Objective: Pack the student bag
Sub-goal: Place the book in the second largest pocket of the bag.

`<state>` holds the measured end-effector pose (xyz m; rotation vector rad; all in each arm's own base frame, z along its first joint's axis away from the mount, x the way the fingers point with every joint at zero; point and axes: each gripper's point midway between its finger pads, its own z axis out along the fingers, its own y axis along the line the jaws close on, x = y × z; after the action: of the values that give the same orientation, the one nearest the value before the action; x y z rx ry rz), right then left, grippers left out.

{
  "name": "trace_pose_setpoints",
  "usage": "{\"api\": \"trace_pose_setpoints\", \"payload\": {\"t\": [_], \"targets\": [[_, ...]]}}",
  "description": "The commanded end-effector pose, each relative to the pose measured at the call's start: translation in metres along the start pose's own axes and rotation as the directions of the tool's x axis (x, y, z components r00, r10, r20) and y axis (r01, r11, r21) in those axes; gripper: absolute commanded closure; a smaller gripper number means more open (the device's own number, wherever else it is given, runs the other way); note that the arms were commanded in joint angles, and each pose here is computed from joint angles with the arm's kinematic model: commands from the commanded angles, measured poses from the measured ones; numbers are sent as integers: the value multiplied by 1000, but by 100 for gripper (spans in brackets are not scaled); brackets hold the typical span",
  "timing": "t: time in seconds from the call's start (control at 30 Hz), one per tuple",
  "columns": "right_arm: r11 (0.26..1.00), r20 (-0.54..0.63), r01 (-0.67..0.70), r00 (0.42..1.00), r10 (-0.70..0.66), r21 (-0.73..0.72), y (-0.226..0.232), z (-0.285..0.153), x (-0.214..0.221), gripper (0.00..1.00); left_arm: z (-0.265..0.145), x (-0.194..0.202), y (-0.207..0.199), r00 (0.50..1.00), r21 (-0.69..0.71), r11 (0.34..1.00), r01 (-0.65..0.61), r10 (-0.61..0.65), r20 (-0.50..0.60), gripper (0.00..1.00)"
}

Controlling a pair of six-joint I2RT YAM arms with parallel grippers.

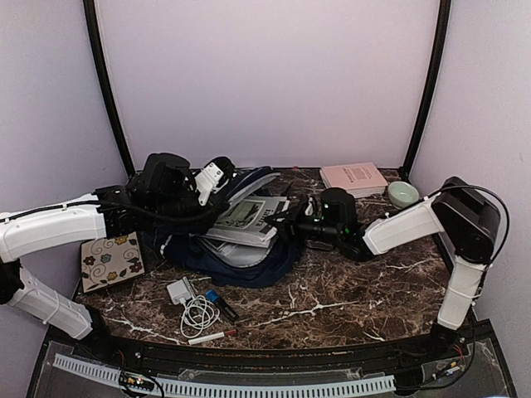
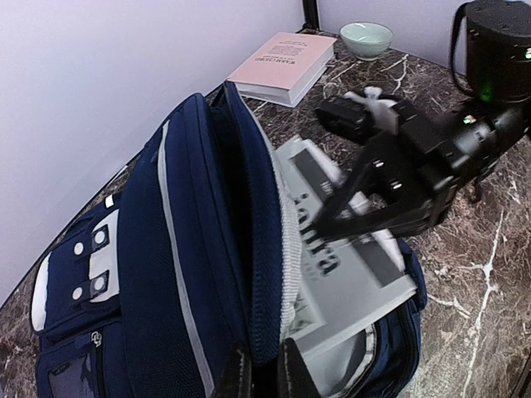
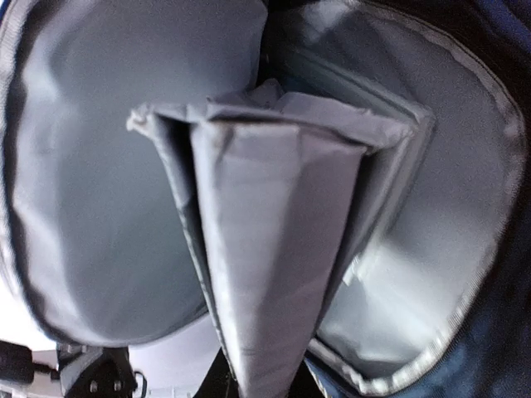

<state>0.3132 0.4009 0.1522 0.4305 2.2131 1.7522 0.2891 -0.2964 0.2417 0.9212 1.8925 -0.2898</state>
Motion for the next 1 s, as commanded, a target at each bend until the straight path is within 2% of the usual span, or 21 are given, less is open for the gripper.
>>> {"api": "trace_pose_setpoints", "payload": {"t": [0.0, 0.1, 0.23, 0.43, 0.57, 0.67, 0.8, 0.97], "targets": [[985, 176, -33, 982, 63, -167, 42, 40, -27, 91, -35, -68, -28, 964, 160, 987, -32, -12, 267, 100], [984, 152, -5, 988, 33, -180, 56, 74, -23, 91, -44, -73, -35, 954, 207, 977, -46, -18, 298, 100], [994, 137, 26, 990, -12, -102, 42, 104, -11, 86, -47, -76, -35, 950, 209, 977, -41, -26, 311, 100], [999, 52, 12, 999, -10, -35, 18, 122, 8, 65, -45, -75, -30, 953, 181, 983, -26, -30, 302, 100], [997, 51, 55, 997, -58, 46, 3, 100, 13, 44, -42, -73, -17, 957, 116, 993, 0, -33, 288, 100], [965, 37, 211, 975, -219, 157, -1, 76, 13, 33, -39, -71, -10, 960, 80, 997, 13, -34, 277, 100], [862, -17, 390, 914, -406, 323, 5, 37, 9, 19, -37, -69, -6, 963, 59, 998, 24, -39, 265, 100], [712, -52, 495, 837, -545, 498, 13, -23, -5, 15, -32, -65, 1, 967, 28, 999, 27, -33, 252, 100]]}}
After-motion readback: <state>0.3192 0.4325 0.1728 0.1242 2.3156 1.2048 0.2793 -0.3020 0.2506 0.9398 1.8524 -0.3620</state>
